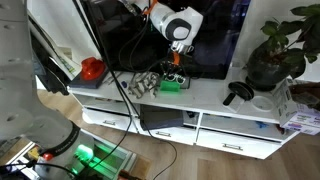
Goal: Put the glasses into the green case
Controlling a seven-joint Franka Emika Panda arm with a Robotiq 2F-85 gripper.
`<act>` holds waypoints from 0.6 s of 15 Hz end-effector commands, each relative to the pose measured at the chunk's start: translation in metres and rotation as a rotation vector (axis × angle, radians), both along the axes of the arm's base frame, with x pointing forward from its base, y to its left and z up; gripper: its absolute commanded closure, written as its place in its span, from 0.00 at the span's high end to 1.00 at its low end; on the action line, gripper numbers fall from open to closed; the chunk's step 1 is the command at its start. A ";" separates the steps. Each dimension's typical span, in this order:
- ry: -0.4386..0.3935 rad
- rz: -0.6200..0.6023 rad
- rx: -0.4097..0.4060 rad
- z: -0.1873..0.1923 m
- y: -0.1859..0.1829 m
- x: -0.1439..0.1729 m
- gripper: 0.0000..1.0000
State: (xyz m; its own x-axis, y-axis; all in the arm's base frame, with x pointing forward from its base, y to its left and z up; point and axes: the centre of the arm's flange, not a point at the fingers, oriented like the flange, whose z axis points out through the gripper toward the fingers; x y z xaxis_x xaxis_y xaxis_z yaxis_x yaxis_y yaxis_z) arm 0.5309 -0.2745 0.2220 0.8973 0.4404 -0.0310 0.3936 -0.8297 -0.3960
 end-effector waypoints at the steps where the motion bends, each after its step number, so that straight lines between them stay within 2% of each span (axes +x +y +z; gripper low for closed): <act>1: -0.021 0.114 0.010 -0.005 0.041 0.003 0.01; 6: -0.110 0.216 -0.028 -0.022 0.071 0.023 0.01; 9: -0.133 0.238 -0.049 -0.034 0.077 0.030 0.01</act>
